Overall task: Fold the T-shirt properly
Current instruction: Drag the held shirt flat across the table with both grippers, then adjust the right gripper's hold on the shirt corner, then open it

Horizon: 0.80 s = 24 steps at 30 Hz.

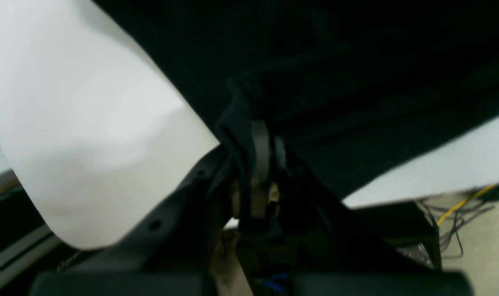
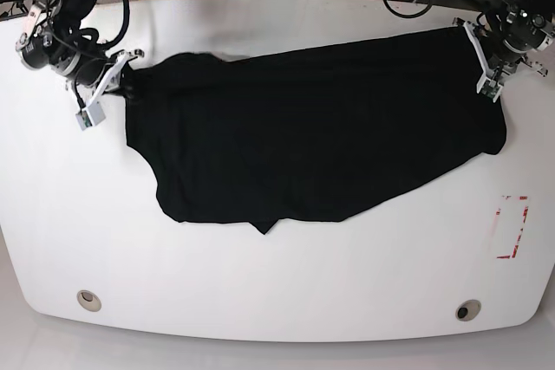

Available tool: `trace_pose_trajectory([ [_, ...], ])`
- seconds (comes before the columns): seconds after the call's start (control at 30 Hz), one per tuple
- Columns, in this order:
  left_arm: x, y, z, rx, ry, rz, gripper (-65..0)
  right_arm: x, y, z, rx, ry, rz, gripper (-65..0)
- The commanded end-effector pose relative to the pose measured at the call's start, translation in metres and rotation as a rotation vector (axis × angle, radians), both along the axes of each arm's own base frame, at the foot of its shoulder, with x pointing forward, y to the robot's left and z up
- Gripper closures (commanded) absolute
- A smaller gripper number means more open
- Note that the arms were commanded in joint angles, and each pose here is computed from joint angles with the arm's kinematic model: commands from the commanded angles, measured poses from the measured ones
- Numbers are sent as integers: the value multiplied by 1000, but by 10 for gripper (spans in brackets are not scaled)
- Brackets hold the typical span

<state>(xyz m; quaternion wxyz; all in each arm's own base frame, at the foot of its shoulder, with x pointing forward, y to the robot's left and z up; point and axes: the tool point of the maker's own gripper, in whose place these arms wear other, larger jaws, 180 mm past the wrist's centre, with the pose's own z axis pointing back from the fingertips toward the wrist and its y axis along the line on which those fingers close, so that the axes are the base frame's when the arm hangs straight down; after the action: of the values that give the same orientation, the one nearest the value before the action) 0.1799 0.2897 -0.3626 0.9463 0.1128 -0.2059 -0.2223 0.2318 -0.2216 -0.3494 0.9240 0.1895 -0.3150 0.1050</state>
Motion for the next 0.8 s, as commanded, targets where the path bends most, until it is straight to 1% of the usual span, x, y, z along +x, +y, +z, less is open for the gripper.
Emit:
trace_pose_trajectory([
  [0.0, 8, 6, 10, 26, -33, -1, 0, 16, 2, 12, 8, -55, -2, 0],
  [0.1, 21, 6, 16, 27, -66, -1, 0, 36, 6, 13, 53, -76, -13, 0],
  [0.2, 22, 8, 17, 27, -70, 7, 0, 48, 13, 1, 111, -42, -7, 0],
  [0.3, 26, 9, 15, 20, -72, 10, 0, 64, 16, -4, 166, -44, -21, 0],
  [0.4, 36, 10, 20, 18, -95, 16, 0, 73, 22, -10, 200, -32, -17, 0],
  [0.53, 37, 10, 20, 17, -99, 16, 0, 85, 23, -12, 235, -25, -27, 0],
  [0.63, 38, 9, 20, 15, -102, 13, 0, 93, 22, -12, 241, -32, -38, 0],
  [0.77, 49, 9, 26, 14, -130, 13, 0, 103, 16, -11, 180, -34, -45, -5],
])
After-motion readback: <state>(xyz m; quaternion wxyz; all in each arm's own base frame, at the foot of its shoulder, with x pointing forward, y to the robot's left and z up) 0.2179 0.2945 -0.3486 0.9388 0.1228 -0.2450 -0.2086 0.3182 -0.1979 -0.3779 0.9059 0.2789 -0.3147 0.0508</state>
